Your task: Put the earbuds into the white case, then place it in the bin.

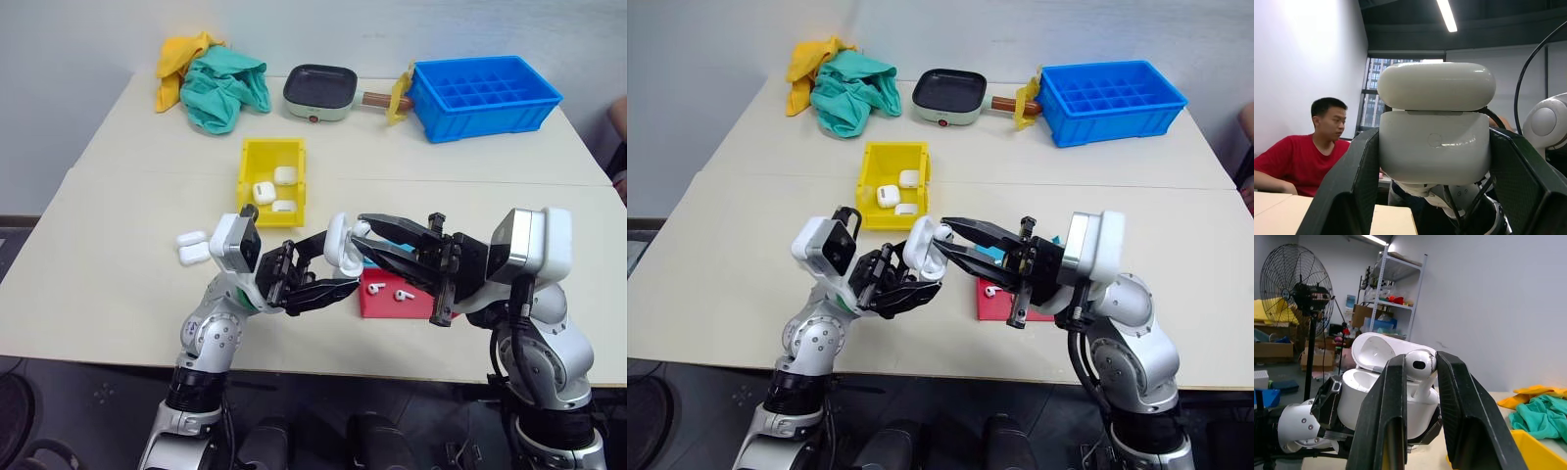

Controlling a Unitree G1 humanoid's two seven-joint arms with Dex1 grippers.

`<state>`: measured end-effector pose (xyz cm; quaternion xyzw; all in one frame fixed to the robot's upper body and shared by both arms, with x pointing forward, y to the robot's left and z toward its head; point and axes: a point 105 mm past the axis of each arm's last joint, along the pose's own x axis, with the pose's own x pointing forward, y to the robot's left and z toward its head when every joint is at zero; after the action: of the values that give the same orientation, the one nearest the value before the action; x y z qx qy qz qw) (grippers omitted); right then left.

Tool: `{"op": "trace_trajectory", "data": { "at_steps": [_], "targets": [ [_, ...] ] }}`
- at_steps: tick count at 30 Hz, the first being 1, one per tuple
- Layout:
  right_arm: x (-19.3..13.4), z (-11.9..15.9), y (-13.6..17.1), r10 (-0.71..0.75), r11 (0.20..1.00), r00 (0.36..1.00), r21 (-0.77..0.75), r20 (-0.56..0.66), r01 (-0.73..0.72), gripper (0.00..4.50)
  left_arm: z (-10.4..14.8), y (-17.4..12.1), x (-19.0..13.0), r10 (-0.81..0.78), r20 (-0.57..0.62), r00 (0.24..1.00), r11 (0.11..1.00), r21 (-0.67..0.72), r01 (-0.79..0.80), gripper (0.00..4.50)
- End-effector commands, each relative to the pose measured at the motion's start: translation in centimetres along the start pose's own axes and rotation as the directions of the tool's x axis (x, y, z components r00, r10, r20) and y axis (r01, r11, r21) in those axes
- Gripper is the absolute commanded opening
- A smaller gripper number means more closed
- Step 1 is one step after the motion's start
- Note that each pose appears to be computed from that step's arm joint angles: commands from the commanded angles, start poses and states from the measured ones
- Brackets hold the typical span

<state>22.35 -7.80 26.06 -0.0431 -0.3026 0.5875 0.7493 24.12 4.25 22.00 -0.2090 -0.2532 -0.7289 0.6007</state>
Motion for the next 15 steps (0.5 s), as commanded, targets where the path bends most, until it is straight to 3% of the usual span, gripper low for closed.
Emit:
{"op": "trace_trajectory", "data": {
  "at_steps": [1, 4, 11, 15],
  "targets": [
    [-0.1, -0.7, 0.4, 0.036, 0.999, 0.998, 0.010, -0.045, -0.036, 0.46, 1.0, -0.8, 1.2, -0.060, 0.026, 0.998, 0.997, 0.055, 0.059, 2.79],
    [-0.2, -1.2, 0.7, 0.049, 0.994, 0.997, 0.097, -0.058, -0.043, 0.46, 1.0, -0.8, 1.4, -0.062, 0.027, 0.998, 0.996, 0.064, 0.060, 2.79],
    [-1.6, 1.0, -0.9, -0.012, 1.000, 0.999, 0.028, -0.049, 0.013, 2.75, 1.1, -0.3, 0.5, -0.019, 0.010, 1.000, 0.996, 0.089, 0.018, 2.79],
    [-6.4, 2.9, -4.0, -0.245, 0.968, 0.961, 0.014, -0.130, 0.249, 4.18, 0.4, -0.2, -2.0, 0.039, -0.060, 0.997, 0.995, 0.093, -0.034, 2.79]
  ]
}}
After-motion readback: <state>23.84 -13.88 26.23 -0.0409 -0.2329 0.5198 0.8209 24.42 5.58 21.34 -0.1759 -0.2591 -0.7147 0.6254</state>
